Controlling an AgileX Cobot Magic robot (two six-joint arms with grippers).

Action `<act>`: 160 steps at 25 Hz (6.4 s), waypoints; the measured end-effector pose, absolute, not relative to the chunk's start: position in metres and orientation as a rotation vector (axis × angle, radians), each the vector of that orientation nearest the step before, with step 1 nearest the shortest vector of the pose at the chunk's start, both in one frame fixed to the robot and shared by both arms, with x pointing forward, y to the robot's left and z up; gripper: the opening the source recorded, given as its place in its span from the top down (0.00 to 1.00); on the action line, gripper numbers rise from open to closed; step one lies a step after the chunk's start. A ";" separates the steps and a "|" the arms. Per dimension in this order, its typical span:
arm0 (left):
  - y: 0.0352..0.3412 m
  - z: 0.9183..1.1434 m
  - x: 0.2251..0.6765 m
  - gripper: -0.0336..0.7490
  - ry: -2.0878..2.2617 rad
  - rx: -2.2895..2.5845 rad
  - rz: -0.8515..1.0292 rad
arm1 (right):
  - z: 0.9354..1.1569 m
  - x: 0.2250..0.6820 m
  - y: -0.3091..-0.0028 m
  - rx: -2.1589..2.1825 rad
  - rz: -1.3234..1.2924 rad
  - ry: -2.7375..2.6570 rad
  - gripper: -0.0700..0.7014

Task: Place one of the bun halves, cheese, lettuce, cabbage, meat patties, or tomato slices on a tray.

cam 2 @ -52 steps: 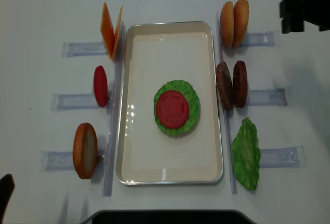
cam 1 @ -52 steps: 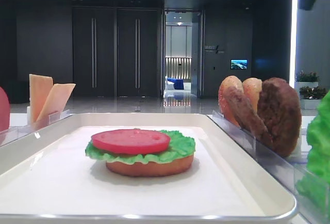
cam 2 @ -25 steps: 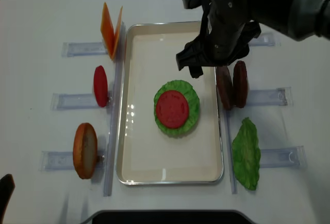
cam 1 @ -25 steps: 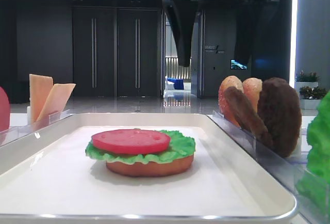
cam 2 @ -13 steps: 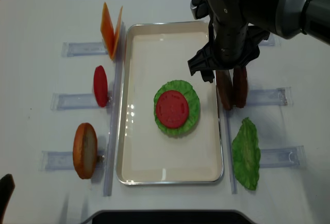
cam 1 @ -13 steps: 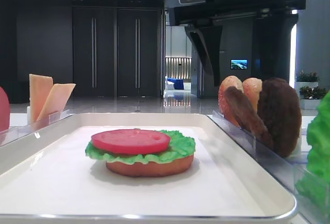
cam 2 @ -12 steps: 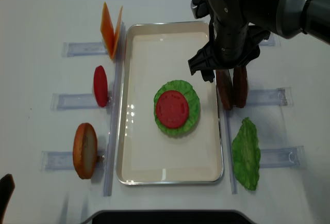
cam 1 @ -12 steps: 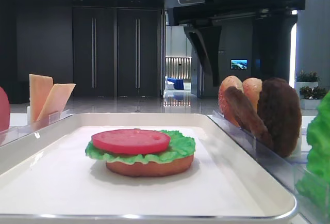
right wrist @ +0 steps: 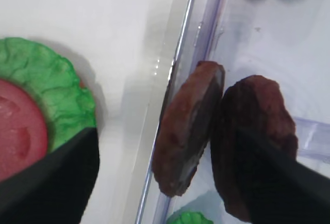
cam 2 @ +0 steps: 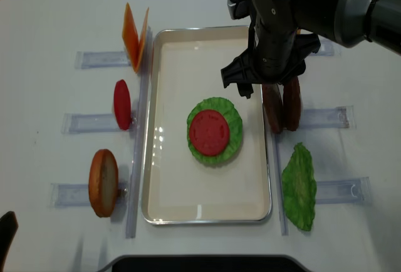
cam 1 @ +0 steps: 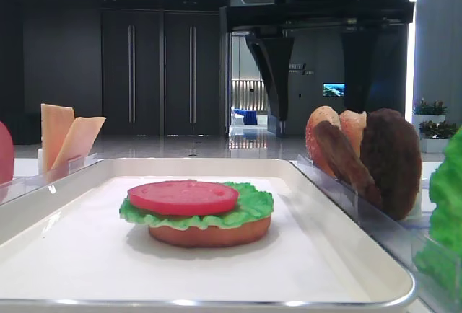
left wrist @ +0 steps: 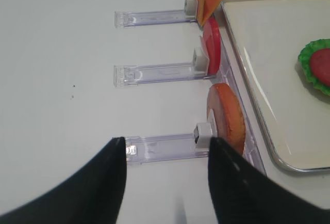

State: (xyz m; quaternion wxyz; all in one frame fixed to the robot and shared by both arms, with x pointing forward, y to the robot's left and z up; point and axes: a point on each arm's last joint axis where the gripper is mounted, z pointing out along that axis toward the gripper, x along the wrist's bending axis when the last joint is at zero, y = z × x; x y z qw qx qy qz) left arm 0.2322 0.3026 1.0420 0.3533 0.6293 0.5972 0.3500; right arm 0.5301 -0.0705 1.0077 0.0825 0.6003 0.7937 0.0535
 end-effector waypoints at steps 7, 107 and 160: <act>0.303 1.042 0.232 0.46 1.545 1.627 0.905 | 0.982 0.535 -0.066 1.805 0.063 2.390 0.26; 0.303 1.042 0.232 0.46 1.545 1.627 0.905 | 0.997 0.524 -0.048 1.682 0.868 2.776 0.46; 0.303 1.042 0.232 0.46 1.543 1.629 0.906 | 1.082 0.561 -0.338 2.211 0.158 1.894 0.14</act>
